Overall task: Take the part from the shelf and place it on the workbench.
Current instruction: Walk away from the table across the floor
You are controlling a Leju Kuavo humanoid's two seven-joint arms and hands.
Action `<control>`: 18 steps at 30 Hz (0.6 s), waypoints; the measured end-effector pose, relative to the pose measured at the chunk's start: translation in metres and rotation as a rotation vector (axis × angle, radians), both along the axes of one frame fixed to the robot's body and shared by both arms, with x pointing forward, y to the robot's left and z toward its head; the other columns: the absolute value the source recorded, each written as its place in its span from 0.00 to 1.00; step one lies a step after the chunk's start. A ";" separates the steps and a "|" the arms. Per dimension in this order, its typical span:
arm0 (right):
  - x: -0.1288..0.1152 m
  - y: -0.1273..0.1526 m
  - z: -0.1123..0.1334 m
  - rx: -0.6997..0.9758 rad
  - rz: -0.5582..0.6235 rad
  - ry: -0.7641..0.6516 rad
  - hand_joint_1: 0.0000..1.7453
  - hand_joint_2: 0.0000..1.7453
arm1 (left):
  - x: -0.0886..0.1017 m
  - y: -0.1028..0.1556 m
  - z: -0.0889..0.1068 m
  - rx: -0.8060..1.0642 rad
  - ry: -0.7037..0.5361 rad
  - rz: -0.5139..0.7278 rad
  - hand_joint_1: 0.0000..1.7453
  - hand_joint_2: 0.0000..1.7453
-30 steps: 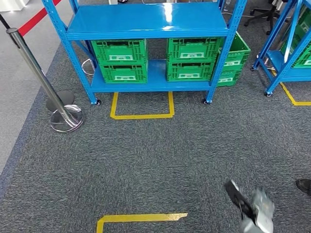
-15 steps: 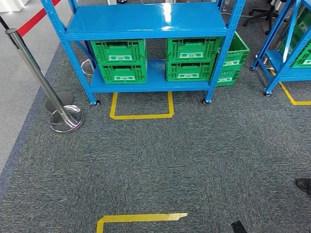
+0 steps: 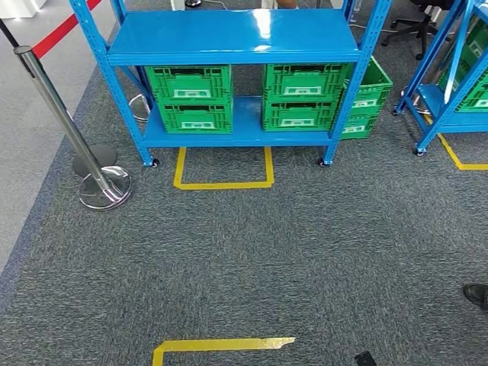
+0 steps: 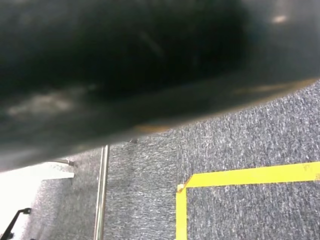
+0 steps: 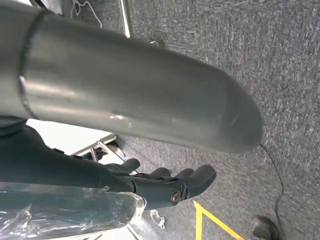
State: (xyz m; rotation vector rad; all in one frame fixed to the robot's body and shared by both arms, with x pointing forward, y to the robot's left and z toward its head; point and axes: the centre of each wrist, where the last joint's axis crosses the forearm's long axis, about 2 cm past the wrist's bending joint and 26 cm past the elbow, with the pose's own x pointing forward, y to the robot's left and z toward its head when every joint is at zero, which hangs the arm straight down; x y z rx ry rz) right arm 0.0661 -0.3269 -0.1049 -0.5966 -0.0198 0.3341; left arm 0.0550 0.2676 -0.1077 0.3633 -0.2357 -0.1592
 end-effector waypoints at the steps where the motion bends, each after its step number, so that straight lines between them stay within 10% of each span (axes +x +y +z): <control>1: -0.001 0.000 0.000 0.001 0.000 0.001 0.00 0.00 | 0.000 0.000 0.000 0.000 0.001 0.000 0.00 0.00; 18: -0.005 0.011 -0.001 0.026 -0.004 0.017 0.00 0.00 | 0.001 0.000 0.000 0.004 0.013 0.001 0.00 0.00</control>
